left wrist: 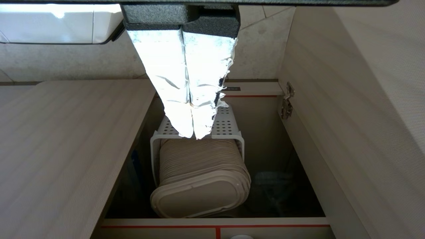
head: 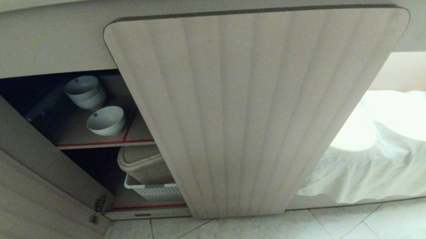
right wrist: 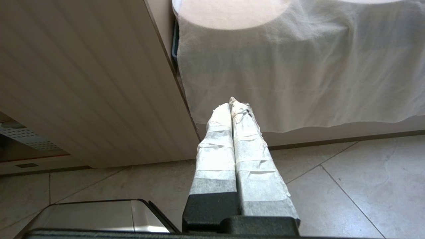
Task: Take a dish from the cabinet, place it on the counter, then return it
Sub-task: Take the bowl from the cabinet
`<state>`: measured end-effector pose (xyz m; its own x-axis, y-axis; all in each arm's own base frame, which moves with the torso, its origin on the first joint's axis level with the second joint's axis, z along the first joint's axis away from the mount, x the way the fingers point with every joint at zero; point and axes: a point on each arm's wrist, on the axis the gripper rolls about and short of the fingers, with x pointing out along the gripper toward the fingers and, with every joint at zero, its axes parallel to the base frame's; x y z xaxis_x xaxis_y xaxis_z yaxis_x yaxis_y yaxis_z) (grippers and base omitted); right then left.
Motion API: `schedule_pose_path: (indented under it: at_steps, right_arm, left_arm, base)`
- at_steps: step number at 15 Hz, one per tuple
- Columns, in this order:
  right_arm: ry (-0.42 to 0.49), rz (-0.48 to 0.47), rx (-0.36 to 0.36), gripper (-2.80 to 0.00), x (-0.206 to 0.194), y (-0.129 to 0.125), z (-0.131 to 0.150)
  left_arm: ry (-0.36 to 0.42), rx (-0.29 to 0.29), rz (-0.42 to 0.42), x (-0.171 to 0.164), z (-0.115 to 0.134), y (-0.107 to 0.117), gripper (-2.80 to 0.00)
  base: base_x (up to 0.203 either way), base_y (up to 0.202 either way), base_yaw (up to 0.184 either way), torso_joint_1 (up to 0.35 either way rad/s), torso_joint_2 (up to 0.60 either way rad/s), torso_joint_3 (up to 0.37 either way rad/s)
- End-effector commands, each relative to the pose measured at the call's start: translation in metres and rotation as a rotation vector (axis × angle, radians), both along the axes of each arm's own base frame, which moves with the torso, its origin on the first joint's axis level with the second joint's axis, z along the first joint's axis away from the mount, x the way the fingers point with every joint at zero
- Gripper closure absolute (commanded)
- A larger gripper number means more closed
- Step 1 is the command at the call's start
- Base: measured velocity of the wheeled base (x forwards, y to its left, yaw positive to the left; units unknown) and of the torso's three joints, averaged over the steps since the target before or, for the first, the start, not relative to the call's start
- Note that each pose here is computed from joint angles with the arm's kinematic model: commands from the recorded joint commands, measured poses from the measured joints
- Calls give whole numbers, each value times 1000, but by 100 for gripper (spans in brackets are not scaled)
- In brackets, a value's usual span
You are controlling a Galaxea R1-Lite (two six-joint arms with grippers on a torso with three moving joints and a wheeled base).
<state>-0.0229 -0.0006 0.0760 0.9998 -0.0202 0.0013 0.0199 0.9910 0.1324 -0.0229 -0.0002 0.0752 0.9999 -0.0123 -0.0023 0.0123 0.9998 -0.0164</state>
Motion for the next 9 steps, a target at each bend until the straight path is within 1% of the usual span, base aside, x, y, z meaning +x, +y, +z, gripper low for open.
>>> schedule_pose_path:
  at_steps: [1, 9]
  right_arm:
    - [0, 0, 1, 0, 0, 0, 0]
    - [0, 0, 1, 0, 0, 0, 0]
  left_arm:
    - [1, 0, -1, 0, 0, 0, 0]
    - [4, 3, 0, 0, 0, 0, 0]
  base:
    - [0, 0, 0, 0, 0, 0]
    - [0, 0, 0, 0, 0, 0]
